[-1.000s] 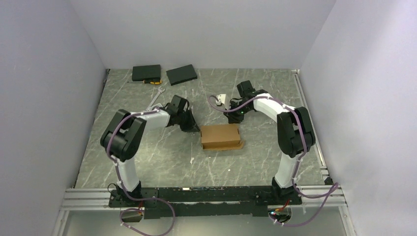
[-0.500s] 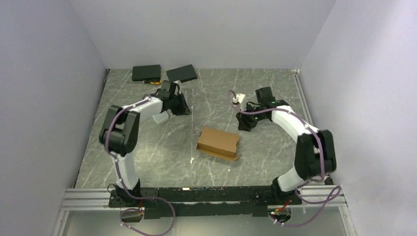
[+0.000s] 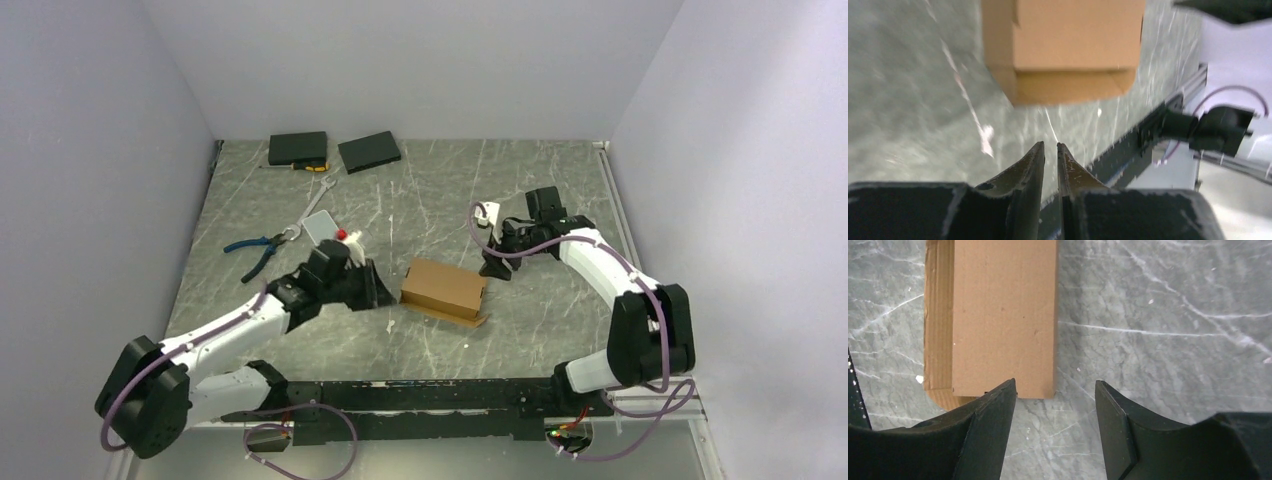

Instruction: Fold the paper box

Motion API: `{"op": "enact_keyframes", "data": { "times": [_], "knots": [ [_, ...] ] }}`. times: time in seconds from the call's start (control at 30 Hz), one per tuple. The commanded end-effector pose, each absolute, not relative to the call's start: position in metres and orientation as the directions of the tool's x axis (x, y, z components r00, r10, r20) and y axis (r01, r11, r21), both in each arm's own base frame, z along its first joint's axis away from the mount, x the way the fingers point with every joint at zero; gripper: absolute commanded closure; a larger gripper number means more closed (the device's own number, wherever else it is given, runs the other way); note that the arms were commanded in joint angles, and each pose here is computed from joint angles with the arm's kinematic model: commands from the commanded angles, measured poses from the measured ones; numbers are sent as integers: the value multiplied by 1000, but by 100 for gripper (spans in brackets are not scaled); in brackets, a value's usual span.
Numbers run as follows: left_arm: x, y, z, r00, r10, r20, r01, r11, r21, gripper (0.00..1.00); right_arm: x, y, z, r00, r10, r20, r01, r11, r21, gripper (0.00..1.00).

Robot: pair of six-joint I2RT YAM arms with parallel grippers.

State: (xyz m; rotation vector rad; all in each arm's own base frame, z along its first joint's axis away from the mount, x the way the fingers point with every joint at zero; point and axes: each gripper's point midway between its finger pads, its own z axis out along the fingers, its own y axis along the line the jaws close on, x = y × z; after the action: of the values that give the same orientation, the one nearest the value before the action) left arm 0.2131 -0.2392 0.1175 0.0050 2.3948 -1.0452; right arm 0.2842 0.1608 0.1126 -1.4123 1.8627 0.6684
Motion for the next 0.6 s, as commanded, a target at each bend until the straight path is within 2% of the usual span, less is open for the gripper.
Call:
{"op": "enact_keyframes", "data": {
  "times": [0.0, 0.1, 0.2, 0.23, 0.3, 0.4, 0.57],
  "knots": [
    [197, -274, 136, -858, -220, -464, 219, 661, -718, 79, 287, 166, 117, -182, -582, -793, -963, 269, 24, 36],
    [201, -297, 145, -852, -213, -478, 244, 647, -723, 79, 287, 168, 113, -226, -568, -791, -956, 284, 70, 33],
    [207, -311, 135, -869, -217, -444, 210, 652, -729, 84, 302, 157, 110, -320, -541, -778, -916, 385, 109, 34],
    [209, -316, 133, -875, -225, -429, 193, 650, -735, 88, 309, 152, 108, -363, -524, -771, -891, 438, 121, 36],
    [210, -322, 121, -894, -223, -389, 151, 668, -729, 95, 322, 141, 105, -415, -505, -757, -845, 523, 115, 47],
    [209, -328, 107, -914, -209, -348, 102, 711, -695, 100, 330, 131, 101, -471, -479, -741, -807, 572, 143, 63],
    [209, -334, 108, -912, -197, -359, 94, 754, -651, 100, 331, 127, 102, -476, -467, -746, -798, 586, 142, 66]
  ]
}}
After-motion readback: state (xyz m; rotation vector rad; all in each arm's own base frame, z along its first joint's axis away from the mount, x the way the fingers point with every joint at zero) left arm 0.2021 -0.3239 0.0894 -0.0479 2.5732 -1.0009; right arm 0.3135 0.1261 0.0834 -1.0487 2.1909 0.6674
